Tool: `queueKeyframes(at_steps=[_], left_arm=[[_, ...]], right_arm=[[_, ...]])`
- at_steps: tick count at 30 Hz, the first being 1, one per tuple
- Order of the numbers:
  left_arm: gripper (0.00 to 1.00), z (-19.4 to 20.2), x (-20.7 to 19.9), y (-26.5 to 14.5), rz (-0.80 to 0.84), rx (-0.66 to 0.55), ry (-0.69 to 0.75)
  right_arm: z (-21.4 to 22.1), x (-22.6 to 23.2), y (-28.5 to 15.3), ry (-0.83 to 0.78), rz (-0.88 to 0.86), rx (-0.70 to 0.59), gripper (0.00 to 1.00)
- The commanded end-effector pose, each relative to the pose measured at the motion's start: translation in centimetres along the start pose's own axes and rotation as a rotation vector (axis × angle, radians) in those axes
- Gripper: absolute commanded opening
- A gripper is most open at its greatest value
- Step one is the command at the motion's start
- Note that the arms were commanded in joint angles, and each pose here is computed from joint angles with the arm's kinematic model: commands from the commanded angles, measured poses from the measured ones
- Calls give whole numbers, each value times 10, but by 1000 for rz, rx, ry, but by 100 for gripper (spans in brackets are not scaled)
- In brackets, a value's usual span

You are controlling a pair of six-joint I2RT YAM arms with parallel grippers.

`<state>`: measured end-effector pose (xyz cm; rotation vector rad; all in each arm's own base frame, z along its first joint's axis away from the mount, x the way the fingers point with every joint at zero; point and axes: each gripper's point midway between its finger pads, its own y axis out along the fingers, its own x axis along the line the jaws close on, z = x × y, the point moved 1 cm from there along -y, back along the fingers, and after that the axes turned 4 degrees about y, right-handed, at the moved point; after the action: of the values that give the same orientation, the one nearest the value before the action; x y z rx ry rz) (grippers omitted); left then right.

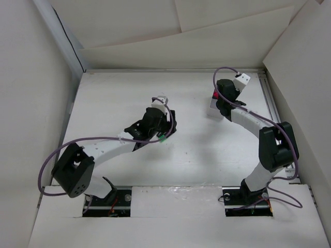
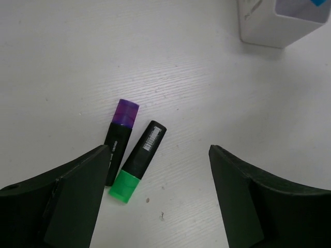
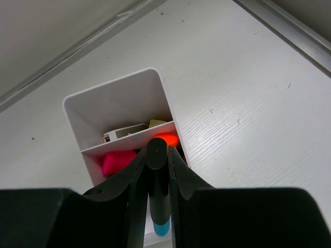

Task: Sort the stationery into containers
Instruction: Place the stationery in the storage box, then pick up the pen from the center of the board.

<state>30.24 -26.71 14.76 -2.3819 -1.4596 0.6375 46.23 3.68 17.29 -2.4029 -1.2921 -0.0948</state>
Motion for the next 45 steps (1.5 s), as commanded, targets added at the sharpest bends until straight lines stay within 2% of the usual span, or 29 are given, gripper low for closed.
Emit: queueKeyframes(at_steps=[1,5,8,15,23,29,36,45], left_arm=[[72,-5,9,5,-85,18,-7],[63,-1,8,7,-80,31,-4],[60,3,14,12,-119,51,5],[59,16,18,23,-151,108,23],[59,15,25,24,-199,105,31],[55,22,29,29,-222,126,41],[40,33,32,37,-236,168,63],[35,44,36,43,-241,215,76]], right_arm=[[-25,0,2,49,40,-71,0],[-25,0,2,49,40,-71,2],[-22,0,1,42,34,-60,11],[-19,7,-5,42,0,-34,33],[-24,11,-19,65,-55,-22,47],[-42,14,-52,114,-137,-37,49],[-35,20,-85,125,-257,7,50],[-26,24,-104,121,-348,52,50]])
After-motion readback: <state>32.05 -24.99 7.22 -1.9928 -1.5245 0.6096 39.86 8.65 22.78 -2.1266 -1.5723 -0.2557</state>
